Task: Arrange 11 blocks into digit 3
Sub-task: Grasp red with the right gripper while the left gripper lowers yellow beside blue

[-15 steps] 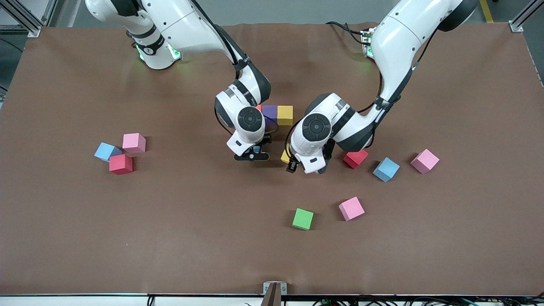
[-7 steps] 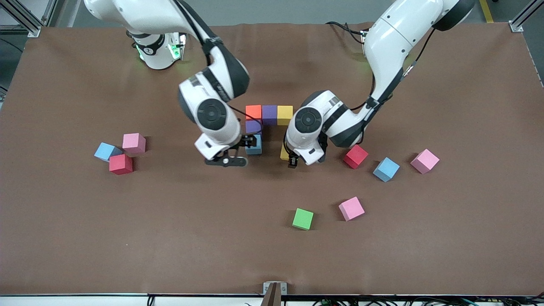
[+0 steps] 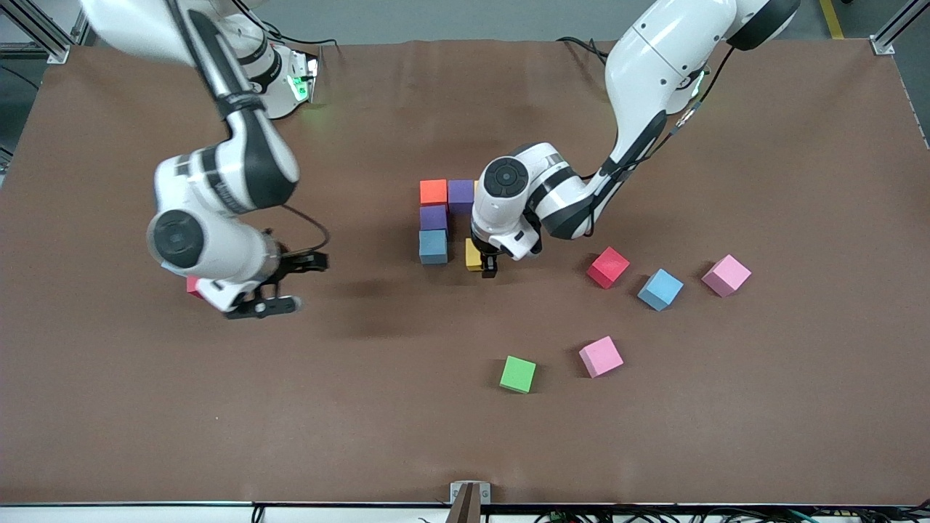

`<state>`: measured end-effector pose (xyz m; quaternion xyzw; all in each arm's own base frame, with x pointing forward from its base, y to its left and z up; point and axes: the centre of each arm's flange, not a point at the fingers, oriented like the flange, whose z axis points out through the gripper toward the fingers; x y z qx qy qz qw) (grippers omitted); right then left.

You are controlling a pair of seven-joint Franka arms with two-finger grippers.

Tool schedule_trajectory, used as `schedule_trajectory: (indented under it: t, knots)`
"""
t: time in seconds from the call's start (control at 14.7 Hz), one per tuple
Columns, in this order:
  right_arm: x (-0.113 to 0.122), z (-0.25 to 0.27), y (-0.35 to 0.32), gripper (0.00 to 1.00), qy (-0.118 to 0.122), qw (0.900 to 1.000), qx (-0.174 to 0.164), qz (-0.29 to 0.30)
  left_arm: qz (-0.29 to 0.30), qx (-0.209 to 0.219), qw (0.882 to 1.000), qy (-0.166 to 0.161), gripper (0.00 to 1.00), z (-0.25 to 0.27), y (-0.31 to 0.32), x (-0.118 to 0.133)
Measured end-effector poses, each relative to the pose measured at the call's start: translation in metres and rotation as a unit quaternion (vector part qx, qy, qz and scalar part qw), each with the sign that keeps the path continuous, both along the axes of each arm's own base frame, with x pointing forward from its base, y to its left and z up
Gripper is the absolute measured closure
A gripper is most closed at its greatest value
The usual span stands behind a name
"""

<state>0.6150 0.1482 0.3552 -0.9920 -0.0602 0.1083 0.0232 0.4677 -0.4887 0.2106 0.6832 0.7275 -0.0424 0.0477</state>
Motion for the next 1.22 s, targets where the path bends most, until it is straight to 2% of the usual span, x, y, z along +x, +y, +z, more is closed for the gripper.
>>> schedule_trajectory:
  t: [0.14,0.41,0.54,0.81,1.09,1.22]
  knots:
    - [0.008,-0.003,-0.055,0.00,-0.001,1.000,-0.020,0.006,0.003,-0.014,1.000,-0.004,0.39,-0.005,-0.005,-0.010]
    - [0.013,-0.008,-0.122,0.00,-0.001,1.000,-0.028,0.002,0.008,-0.029,1.000,-0.007,0.39,-0.010,-0.010,-0.022]
    - [0.013,-0.019,-0.154,0.00,-0.014,0.999,-0.028,0.011,0.007,-0.033,0.999,-0.010,0.39,-0.011,-0.011,-0.023]
    - [-0.006,-0.069,-0.209,0.00,-0.050,0.998,-0.021,0.035,-0.004,-0.036,0.999,-0.023,0.39,-0.011,-0.012,-0.023]
    - [-0.024,-0.098,-0.225,0.00,-0.063,0.997,-0.020,0.038,-0.009,-0.035,0.999,-0.024,0.39,-0.017,-0.011,-0.025]
    - [-0.031,-0.108,-0.227,0.00,-0.060,0.997,-0.020,0.038,-0.010,-0.036,0.999,-0.023,0.39,-0.020,-0.012,-0.027]
